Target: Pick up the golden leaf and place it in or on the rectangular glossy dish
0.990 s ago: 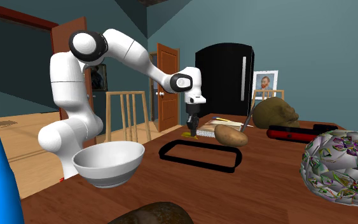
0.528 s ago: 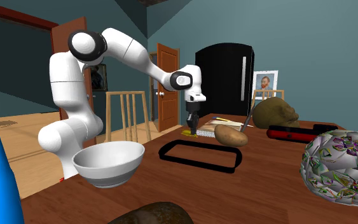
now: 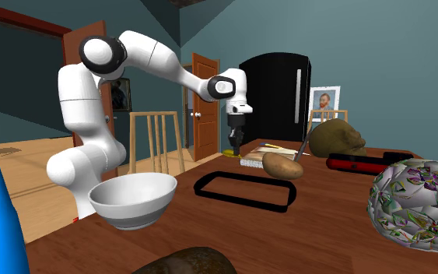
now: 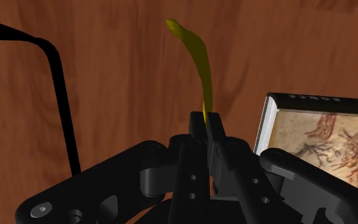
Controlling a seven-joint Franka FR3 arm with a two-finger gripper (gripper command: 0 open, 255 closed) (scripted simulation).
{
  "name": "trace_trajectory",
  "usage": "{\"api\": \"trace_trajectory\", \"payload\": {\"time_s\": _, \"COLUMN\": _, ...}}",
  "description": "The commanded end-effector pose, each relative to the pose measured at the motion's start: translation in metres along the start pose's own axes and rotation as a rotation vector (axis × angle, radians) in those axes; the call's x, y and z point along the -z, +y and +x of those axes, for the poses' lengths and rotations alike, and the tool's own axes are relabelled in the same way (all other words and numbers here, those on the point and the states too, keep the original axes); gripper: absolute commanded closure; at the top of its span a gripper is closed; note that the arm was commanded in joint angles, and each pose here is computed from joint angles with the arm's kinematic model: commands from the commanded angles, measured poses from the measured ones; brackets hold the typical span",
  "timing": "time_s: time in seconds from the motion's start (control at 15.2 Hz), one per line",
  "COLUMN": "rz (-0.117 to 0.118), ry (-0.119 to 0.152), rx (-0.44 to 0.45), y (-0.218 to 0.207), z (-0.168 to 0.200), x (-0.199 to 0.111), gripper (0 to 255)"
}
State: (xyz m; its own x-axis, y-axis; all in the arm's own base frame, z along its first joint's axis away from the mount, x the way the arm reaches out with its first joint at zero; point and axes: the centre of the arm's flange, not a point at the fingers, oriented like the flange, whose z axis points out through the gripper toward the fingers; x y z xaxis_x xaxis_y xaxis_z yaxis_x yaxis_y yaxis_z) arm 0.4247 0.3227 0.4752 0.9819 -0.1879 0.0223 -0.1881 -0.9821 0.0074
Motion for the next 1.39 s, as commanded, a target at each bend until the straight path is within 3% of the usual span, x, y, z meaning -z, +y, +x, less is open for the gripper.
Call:
{"api": "trace_trajectory", "payload": {"time_s": 0.0, "rz": 0.000, "ry": 0.000, "rx": 0.000, "y": 0.001, "z": 0.000, "x": 0.011, "gripper": 255}}
{"api": "trace_trajectory", "payload": {"time_s": 0.73, "rz": 0.000, "ry": 0.000, "rx": 0.000, "y": 0.001, "z": 0.001, "x": 0.067, "gripper": 255}}
{"api": "trace_trajectory", "payload": {"time_s": 1.32, "rz": 0.000, "ry": 0.000, "rx": 0.000, "y": 0.101, "z": 0.066, "x": 0.067, "gripper": 255}}
